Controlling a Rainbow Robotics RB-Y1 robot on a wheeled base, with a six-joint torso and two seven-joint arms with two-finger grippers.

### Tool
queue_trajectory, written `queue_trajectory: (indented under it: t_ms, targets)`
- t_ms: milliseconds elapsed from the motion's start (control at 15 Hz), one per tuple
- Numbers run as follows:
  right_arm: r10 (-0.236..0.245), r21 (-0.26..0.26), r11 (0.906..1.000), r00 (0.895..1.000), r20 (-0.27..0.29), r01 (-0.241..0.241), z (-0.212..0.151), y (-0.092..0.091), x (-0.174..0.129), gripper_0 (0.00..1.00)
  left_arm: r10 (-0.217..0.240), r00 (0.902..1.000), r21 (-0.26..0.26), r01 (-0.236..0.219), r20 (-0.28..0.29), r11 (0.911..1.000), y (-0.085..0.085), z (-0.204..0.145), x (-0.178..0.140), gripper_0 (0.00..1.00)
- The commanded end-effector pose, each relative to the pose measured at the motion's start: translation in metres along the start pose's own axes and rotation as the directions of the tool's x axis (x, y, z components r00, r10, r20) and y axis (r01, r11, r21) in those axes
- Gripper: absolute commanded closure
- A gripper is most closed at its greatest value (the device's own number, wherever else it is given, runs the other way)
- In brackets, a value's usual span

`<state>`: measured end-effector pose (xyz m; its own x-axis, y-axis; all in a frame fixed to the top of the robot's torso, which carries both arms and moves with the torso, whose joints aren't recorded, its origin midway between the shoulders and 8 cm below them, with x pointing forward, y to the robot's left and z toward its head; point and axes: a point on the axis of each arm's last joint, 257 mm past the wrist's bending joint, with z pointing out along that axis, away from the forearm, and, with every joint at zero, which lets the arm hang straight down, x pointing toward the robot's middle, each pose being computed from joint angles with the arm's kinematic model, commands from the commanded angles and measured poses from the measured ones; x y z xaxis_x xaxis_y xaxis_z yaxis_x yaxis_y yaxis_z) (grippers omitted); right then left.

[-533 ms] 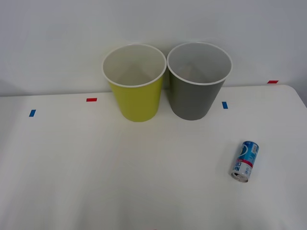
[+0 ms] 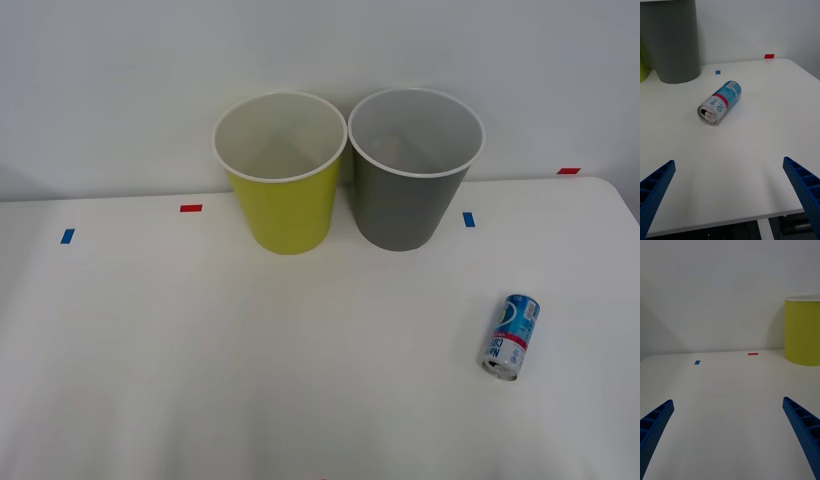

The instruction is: Put cans in the gray bin and PET bottles in the light green bin.

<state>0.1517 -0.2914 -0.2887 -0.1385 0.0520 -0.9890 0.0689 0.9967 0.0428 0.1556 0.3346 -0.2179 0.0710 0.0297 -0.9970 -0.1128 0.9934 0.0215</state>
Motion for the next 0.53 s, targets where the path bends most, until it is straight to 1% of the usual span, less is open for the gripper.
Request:
queue_trajectory:
  t_ms: [67,533]
  targets:
    - [0.000,0.000,1.0000,1.000,0.000,0.000,0.0000,0.0000,0.0000,0.00,0.000,1.0000,0.000,0.000,0.000,1.0000,0.0000,0.0000,0.0000,0.00]
    - [0.000,0.000,1.0000,1.000,0.000,0.000,0.0000,0.0000,0.0000,0.00,0.000,1.0000,0.000,0.000,0.000,1.0000,0.0000,0.0000,0.0000,0.00]
